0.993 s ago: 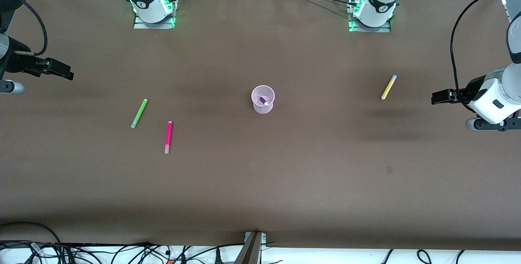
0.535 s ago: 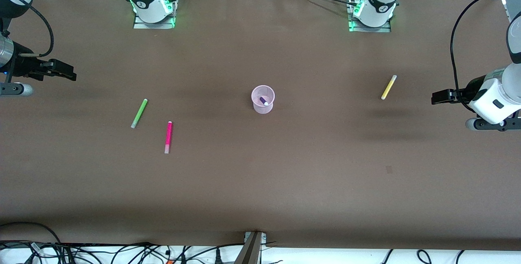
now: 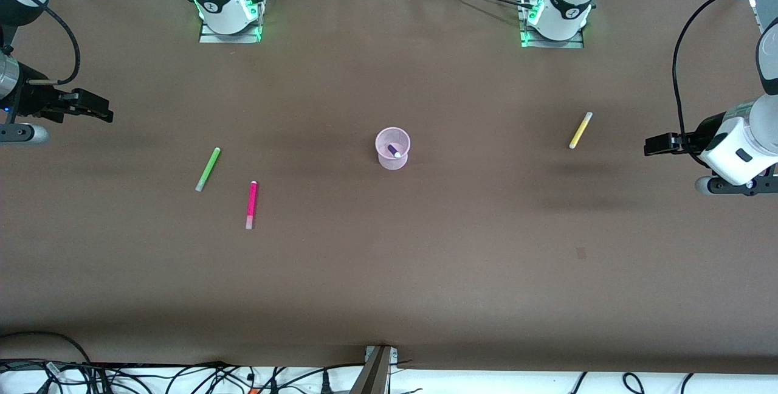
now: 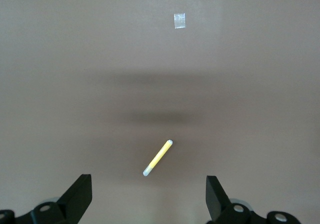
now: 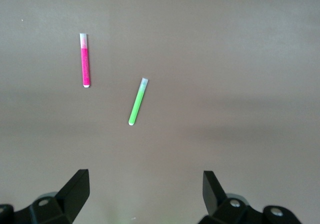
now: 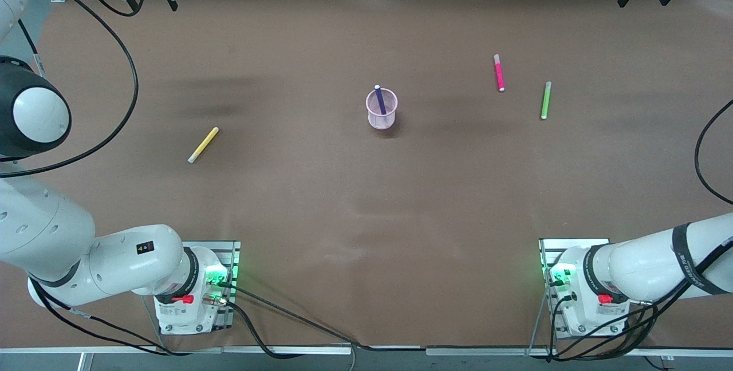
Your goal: Organize pens into pink holder with both arms
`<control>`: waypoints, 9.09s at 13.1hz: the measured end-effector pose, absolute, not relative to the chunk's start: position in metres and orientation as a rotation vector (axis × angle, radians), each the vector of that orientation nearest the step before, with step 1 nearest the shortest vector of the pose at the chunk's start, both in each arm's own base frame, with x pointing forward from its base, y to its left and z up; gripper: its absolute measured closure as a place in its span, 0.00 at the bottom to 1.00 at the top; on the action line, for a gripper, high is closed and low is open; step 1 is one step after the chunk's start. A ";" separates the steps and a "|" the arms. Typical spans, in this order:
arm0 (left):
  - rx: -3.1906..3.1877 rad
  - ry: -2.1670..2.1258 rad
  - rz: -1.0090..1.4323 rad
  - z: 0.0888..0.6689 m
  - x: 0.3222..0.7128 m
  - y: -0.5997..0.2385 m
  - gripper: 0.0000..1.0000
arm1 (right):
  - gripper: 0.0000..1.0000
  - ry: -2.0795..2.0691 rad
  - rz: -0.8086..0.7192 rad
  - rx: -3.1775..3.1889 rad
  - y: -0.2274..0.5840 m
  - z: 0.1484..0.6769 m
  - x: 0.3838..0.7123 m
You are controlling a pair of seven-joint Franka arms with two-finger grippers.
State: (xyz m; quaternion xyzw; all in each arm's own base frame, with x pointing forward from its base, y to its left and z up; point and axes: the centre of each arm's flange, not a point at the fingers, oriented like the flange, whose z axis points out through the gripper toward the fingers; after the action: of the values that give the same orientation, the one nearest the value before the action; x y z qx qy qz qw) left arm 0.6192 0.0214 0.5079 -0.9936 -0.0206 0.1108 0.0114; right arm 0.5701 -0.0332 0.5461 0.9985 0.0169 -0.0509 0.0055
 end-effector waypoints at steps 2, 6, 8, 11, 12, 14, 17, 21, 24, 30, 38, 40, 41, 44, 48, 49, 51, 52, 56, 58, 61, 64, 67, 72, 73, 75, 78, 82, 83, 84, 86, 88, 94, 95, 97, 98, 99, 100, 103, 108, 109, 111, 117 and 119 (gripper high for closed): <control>-3.099 -0.064 0.346 0.508 0.619 0.021 0.00 | 0.00 0.072 -0.153 3.125 -0.029 0.545 0.572; -3.099 -0.064 0.346 0.508 0.619 0.021 0.00 | 0.00 0.138 -0.209 3.111 -0.010 0.522 0.581; -3.099 -0.064 0.347 0.508 0.619 0.021 0.00 | 0.00 0.175 -0.252 3.099 0.005 0.505 0.587; -3.099 -0.064 0.347 0.507 0.619 0.021 0.00 | 0.00 0.196 -0.302 3.085 0.015 0.486 0.592; -3.099 -0.064 0.347 0.507 0.619 0.021 0.00 | 0.00 0.197 -0.303 3.085 0.016 0.485 0.592; -3.099 -0.064 0.347 0.507 0.619 0.021 0.00 | 0.00 0.199 -0.296 3.085 0.016 0.487 0.593; -3.099 -0.064 0.347 0.507 0.619 0.021 0.00 | 0.00 0.201 -0.291 3.085 0.018 0.489 0.593; -3.099 -0.064 0.347 0.507 0.619 0.021 0.00 | 0.01 0.246 -0.287 3.088 0.037 0.490 0.593; -3.099 -0.064 0.348 0.507 0.619 0.021 0.00 | 0.01 0.264 -0.286 3.129 0.051 0.490 0.592; -3.099 -0.061 0.355 0.504 0.620 0.021 0.00 | 0.01 0.276 -0.274 3.139 0.078 0.473 0.594; -3.100 -0.057 0.359 0.502 0.620 0.019 0.00 | 0.04 0.243 -0.215 3.098 0.151 0.342 0.593; -3.100 -0.057 0.359 0.502 0.620 0.019 0.00 | 0.07 0.224 -0.190 3.084 0.159 0.299 0.589; -3.100 -0.056 0.359 0.502 0.621 0.019 0.00 | 0.07 0.201 -0.182 3.082 0.161 0.281 0.589; -3.100 -0.056 0.359 0.502 0.621 0.019 0.00 | 0.12 0.116 -0.170 3.122 0.165 0.239 0.593; -3.101 -0.056 0.358 0.502 0.621 0.019 0.00 | 0.21 0.050 -0.166 3.124 0.158 0.210 0.597; -3.101 -0.057 0.354 0.502 0.621 0.019 0.00 | 0.21 0.038 -0.162 3.122 0.154 0.206 0.599; -3.102 -0.059 0.345 0.504 0.622 0.018 0.00 | 0.30 0.009 -0.160 3.127 0.149 0.199 0.600; -3.102 -0.058 0.340 0.506 0.622 0.017 0.00 | 0.33 0.002 -0.164 3.127 0.149 0.196 0.599; -3.102 -0.084 0.331 0.509 0.621 0.026 0.00 | 0.42 -0.044 -0.178 3.138 0.144 0.183 0.599; -3.101 -0.095 0.333 0.508 0.621 0.030 0.00 | 0.45 -0.059 -0.180 3.141 0.143 0.178 0.599; -3.101 -0.083 0.342 0.505 0.621 0.026 0.00 | 0.81 -0.075 -0.172 3.146 0.141 0.180 0.601; -3.101 -0.079 0.344 0.504 0.622 0.025 0.00 | 0.82 -0.137 -0.195 3.181 0.144 0.180 0.601; -3.101 -0.079 0.345 0.504 0.622 0.024 0.00 | 0.82 -0.332 -0.397 3.241 0.172 0.211 0.612; -3.101 -0.076 0.346 0.503 0.622 0.023 0.00 | 0.82 -0.704 -0.822 3.251 0.272 0.279 0.602; -3.101 -0.075 0.346 0.503 0.622 0.023 0.00 | 0.82 -0.810 -0.914 3.254 0.295 0.287 0.595; -3.101 -0.074 0.347 0.503 0.622 0.022 0.00 | 0.82 -1.038 -1.051 3.210 0.335 0.305 0.584; -3.102 -0.071 0.348 0.503 0.622 0.021 0.00 | 0.82 -1.420 -1.238 3.057 0.391 0.335 0.573; -3.102 -0.070 0.350 0.502 0.622 0.021 0.00 | 0.82 -1.682 -1.384 2.876 0.437 0.340 0.552; -3.102 -0.070 0.350 0.502 0.622 0.021 0.00 | 0.82 -1.718 -1.387 2.851 0.446 0.335 0.547; -3.102 -0.070 0.350 0.502 0.622 0.021 0.00 | 0.82 -1.754 -1.394 2.832 0.454 0.328 0.543; -3.102 -0.069 0.351 0.501 0.622 0.021 0.00 | 0.82 -1.813 -1.394 2.785 0.463 0.309 0.537; -3.101 -0.069 0.352 0.501 0.622 0.021 0.00 | 0.82 -1.837 -1.391 2.742 0.465 0.290 0.536; -3.101 -0.068 0.353 0.501 0.622 0.020 0.00 | 0.82 -1.877 -1.363 2.684 0.458 0.258 0.534; -3.101 -0.068 0.353 0.501 0.622 0.020 0.00 | 0.81 -1.880 -1.353 2.686 0.457 0.253 0.534; -3.101 -0.068 0.353 0.501 0.622 0.020 0.00 | 0.63 -1.846 -1.336 2.729 0.456 0.245 0.534; -3.101 -0.068 0.353 0.501 0.622 0.020 0.00 | 0.54 -1.834 -1.330 2.747 0.456 0.245 0.535; -3.101 -0.068 0.353 0.501 0.622 0.020 0.00 | 0.40 -1.830 -1.325 2.758 0.456 0.245 0.535; -3.101 -0.068 0.353 0.501 0.622 0.020 0.00 | 0.29 -1.827 -1.317 2.768 0.456 0.247 0.536; -3.101 -0.068 0.353 0.501 0.622 0.020 0.00 | 0.00 -1.672 -1.092 2.913 0.450 0.271 0.548; -3.101 -0.067 0.354 0.500 0.622 0.020 0.00 | 0.00 -1.362 -0.652 3.119 0.367 0.360 0.594; -3.101 -0.067 0.354 0.500 0.622 0.020 0.00 | 0.00 -1.242 -0.616 3.159 0.346 0.375 0.599; -3.101 -0.067 0.354 0.500 0.622 0.020 0.00 | 0.00 -1.005 -0.522 3.208 0.307 0.402 0.606; -3.101 -0.066 0.355 0.500 0.622 0.020 0.00 | 0.00 -0.429 -0.287 3.244 0.189 0.497 0.590; -3.101 -0.066 0.355 0.500 0.622 0.020 0.00 | 0.00 -0.295 -0.219 3.206 0.160 0.520 0.570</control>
State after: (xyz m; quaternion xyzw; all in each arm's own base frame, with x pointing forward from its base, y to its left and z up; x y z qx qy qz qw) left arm 0.6218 0.0198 0.5001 -0.9932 -0.0212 0.1138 0.0097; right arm 0.5701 0.1598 0.5203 0.9926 -0.0914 -0.0678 -0.0427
